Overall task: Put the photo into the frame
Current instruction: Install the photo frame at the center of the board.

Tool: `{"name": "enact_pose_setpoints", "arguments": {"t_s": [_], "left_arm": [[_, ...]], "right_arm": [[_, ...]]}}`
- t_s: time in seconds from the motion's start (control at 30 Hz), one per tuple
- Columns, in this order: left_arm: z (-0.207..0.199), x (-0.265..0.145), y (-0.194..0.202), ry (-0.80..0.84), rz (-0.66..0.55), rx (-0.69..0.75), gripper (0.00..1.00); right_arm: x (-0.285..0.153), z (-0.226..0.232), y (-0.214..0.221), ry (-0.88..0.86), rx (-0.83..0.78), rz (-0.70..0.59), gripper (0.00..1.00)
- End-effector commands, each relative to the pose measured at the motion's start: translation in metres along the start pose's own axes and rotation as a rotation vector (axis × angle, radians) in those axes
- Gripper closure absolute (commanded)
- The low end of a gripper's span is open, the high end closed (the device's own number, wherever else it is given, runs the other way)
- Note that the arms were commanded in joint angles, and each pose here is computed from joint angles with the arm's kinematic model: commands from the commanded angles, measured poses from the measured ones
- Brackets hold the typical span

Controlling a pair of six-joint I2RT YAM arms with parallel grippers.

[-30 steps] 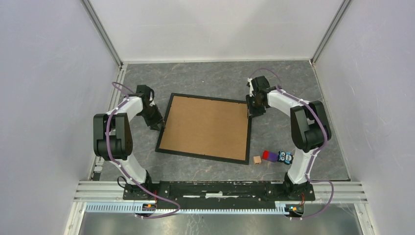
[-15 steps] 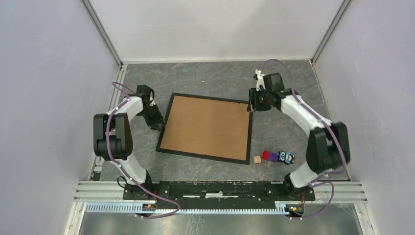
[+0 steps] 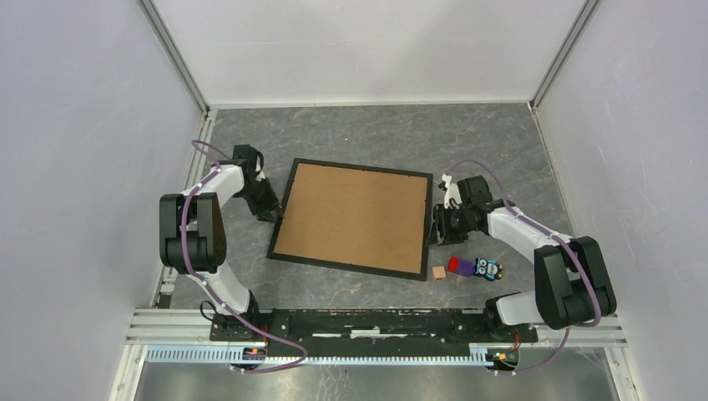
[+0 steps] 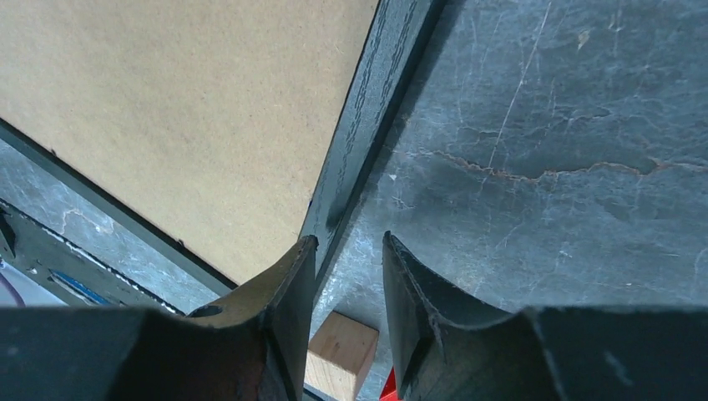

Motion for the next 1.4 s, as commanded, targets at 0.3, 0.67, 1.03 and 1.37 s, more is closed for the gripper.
{"name": "enact_pose_setpoints", "arguments": {"t_s": [0.3,0.67,1.03,1.37], "left_arm": [[-0.005,-0.003,-0.002,0.048,-0.016,0.045,0.61],[-0.006,-0.003,-0.002,0.055,-0.014,0.046,0.61],[-0.006,-0.003,-0.002,0.060,-0.014,0.047,0.62],[-0.014,-0.001,0.002,0.068,-0.001,0.079,0.62]], "right_arm": [[0.008,-0.001,-0.003,-0.062,0.005,-0.052,0.63],[0.017,-0.010,0.002,-0.001,0.020,-0.041,0.65],[0.028,-0.020,0.008,0.068,0.042,-0.016,0.66],[0.042,-0.033,0.020,0.280,-0.006,0.061,0.68]]}}
Point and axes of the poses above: each gripper's point midway between its finger pads, its own x axis out along the fingers, its own z axis along the line the jaws close on, y = z × x, the point moved 10 cm from there along -x, back along the fingers, and after that the axes turned 8 degrees about x, right-handed, at the moved point
